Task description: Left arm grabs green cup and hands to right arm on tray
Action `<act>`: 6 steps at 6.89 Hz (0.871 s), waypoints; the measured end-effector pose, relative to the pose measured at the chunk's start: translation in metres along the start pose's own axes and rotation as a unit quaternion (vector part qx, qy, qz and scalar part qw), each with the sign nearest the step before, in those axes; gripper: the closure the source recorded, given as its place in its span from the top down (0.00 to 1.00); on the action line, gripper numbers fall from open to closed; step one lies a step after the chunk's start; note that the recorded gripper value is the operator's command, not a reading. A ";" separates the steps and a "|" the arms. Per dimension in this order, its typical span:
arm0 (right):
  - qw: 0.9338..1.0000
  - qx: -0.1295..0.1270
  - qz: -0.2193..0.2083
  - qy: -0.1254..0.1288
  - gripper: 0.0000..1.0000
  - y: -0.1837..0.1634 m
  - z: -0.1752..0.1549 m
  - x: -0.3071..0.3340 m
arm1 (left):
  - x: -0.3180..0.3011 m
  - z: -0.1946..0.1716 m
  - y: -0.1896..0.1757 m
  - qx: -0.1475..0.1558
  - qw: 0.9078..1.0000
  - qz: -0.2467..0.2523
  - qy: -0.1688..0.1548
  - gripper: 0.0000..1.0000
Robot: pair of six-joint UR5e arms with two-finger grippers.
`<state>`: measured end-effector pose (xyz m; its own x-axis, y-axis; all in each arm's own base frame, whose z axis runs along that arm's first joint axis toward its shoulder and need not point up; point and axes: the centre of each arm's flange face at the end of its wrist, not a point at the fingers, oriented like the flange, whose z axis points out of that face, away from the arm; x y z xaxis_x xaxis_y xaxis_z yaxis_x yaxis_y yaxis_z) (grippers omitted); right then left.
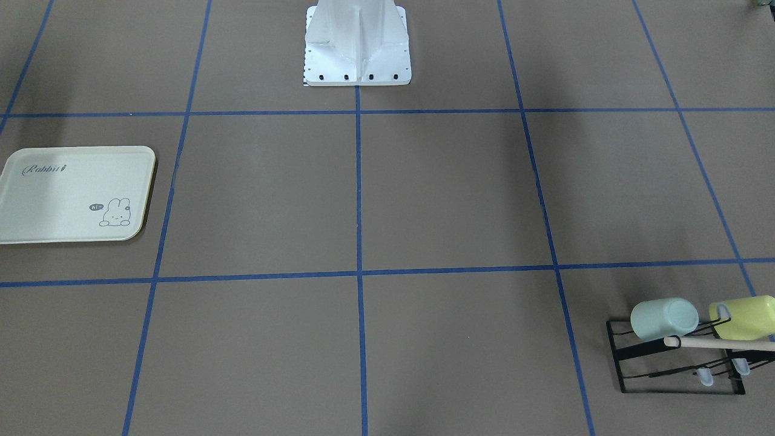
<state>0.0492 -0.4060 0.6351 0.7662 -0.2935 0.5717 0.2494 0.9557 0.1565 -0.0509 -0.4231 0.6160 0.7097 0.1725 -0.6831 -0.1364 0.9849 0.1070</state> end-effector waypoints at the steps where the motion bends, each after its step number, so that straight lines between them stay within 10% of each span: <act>1: 1.000 0.000 0.000 0.000 1.00 0.000 0.000 -0.001 | 0.001 -0.001 0.000 0.001 1.000 0.001 0.000 1.00; 6: 0.999 0.030 -0.017 -0.021 1.00 -0.014 -0.024 -0.021 | 0.010 -0.011 -0.008 0.024 1.000 0.019 -0.004 1.00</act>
<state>0.0433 -0.4135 0.6016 0.7315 -0.3268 0.5984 0.2383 0.9449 0.2246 -0.0508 -0.4296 0.6003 0.7102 0.2095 -0.6721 -0.1305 0.9773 0.1668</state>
